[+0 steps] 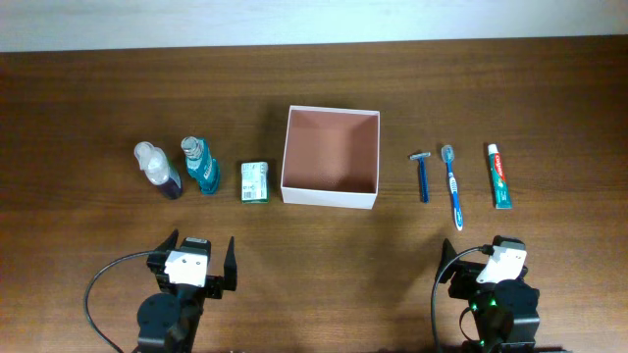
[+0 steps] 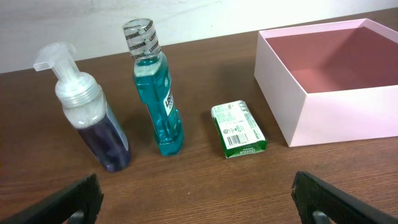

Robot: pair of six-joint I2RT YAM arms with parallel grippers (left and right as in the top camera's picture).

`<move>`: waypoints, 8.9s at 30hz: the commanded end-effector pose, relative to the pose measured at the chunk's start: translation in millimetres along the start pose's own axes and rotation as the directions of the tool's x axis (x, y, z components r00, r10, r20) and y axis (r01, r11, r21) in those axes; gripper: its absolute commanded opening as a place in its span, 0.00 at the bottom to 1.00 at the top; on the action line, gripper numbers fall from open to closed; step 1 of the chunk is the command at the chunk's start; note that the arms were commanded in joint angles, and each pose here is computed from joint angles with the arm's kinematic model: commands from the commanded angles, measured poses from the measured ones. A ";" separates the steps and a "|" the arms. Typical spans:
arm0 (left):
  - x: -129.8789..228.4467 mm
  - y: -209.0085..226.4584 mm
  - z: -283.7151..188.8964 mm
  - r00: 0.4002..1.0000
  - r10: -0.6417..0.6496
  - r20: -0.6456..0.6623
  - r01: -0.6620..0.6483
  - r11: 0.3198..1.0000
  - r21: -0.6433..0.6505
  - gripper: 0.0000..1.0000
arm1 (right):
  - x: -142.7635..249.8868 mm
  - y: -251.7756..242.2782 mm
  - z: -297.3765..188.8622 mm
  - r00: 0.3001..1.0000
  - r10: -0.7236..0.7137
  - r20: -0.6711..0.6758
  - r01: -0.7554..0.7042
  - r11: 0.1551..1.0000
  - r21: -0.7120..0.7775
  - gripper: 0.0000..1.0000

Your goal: Pack container

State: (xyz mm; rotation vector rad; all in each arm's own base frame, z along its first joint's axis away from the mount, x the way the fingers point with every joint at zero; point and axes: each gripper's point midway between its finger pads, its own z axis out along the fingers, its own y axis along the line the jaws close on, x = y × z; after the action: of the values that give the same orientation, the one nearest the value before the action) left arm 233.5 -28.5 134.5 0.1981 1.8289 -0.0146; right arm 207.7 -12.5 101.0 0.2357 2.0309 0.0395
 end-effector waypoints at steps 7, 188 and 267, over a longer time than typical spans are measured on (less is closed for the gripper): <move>-0.4 -2.3 -0.1 1.000 0.012 0.009 -0.012 1.000 0.013 0.99 | 1.6 -1.6 0.9 1.000 0.015 0.000 -0.015 1.000 0.005 0.99; -55.7 -167.6 231.3 0.549 0.171 -0.818 -0.026 0.982 0.188 0.02 | 1.7 -1.6 0.9 1.000 0.015 0.000 -0.015 1.000 0.005 0.99; 4.4 43.3 167.4 0.350 -0.174 -0.920 0.053 0.985 -0.166 0.47 | 1.6 -1.6 0.9 1.000 0.015 0.000 -0.015 1.000 0.005 0.99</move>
State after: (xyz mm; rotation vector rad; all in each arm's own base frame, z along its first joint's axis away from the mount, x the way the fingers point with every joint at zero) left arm 408.7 -9.7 97.7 -0.0367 2.9959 0.1035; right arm 207.7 -12.6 101.0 0.2363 2.0308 0.0395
